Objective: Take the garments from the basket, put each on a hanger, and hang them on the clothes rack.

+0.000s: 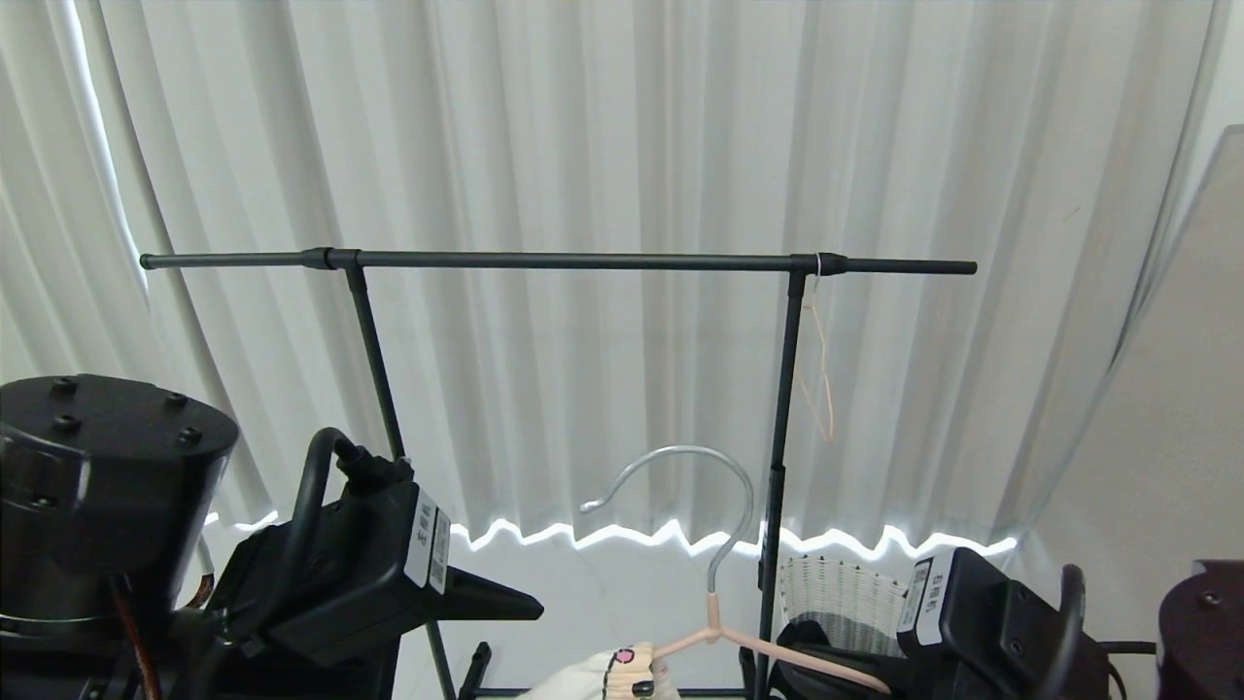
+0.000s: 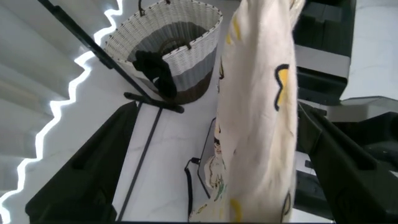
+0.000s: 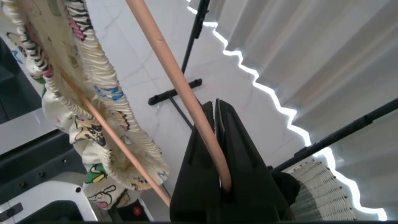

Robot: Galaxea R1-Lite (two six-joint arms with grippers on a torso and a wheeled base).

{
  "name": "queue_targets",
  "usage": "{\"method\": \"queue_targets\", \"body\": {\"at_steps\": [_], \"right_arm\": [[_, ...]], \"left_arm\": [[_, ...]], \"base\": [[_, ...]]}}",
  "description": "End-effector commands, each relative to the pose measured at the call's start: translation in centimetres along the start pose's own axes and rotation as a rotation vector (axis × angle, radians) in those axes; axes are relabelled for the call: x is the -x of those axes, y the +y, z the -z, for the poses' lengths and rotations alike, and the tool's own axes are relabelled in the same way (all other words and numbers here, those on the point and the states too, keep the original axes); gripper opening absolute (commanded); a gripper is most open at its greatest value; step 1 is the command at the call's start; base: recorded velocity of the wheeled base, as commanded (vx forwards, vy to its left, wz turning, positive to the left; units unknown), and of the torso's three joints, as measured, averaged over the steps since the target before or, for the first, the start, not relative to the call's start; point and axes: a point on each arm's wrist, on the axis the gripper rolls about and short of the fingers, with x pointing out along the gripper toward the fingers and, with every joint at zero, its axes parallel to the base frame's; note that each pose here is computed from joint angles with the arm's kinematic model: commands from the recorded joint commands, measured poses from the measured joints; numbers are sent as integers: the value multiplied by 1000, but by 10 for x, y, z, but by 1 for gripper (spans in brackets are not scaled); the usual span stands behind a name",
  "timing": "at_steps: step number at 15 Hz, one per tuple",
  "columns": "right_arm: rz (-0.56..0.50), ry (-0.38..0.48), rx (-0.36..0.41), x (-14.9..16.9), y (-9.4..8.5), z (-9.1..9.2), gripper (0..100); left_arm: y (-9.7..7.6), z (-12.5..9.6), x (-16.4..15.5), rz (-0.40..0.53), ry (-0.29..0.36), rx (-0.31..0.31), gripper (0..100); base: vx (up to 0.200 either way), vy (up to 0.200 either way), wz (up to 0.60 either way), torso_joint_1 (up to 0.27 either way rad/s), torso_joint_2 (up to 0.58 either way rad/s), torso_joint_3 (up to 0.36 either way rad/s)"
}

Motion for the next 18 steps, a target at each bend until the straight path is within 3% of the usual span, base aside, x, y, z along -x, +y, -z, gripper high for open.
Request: {"method": "queue_targets", "body": {"at_steps": [1,8,9,14,18], "right_arm": [[-4,-2,1,-1,1,-1,0],[-10,-52,-12,-1,2,-7,0],[-8,-52,-12,-1,2,-7,100],[6,-44,-15,0,-1,-5,100],[50,-34,-33,0,-10,-2,100]], "left_arm": [[2,1,-2,-15,14,5,0],[2,1,-2,-46,27,5,0],[3,1,-2,-60,32,5,0],[6,3,-2,-178,77,6,0],[18,8,-5,-352,34,-9,0]], "base": [[0,0,0,0,0,0],[0,0,0,0,0,0],[0,0,0,0,0,0],[0,0,0,0,0,0],[0,0,0,0,0,0]]}}
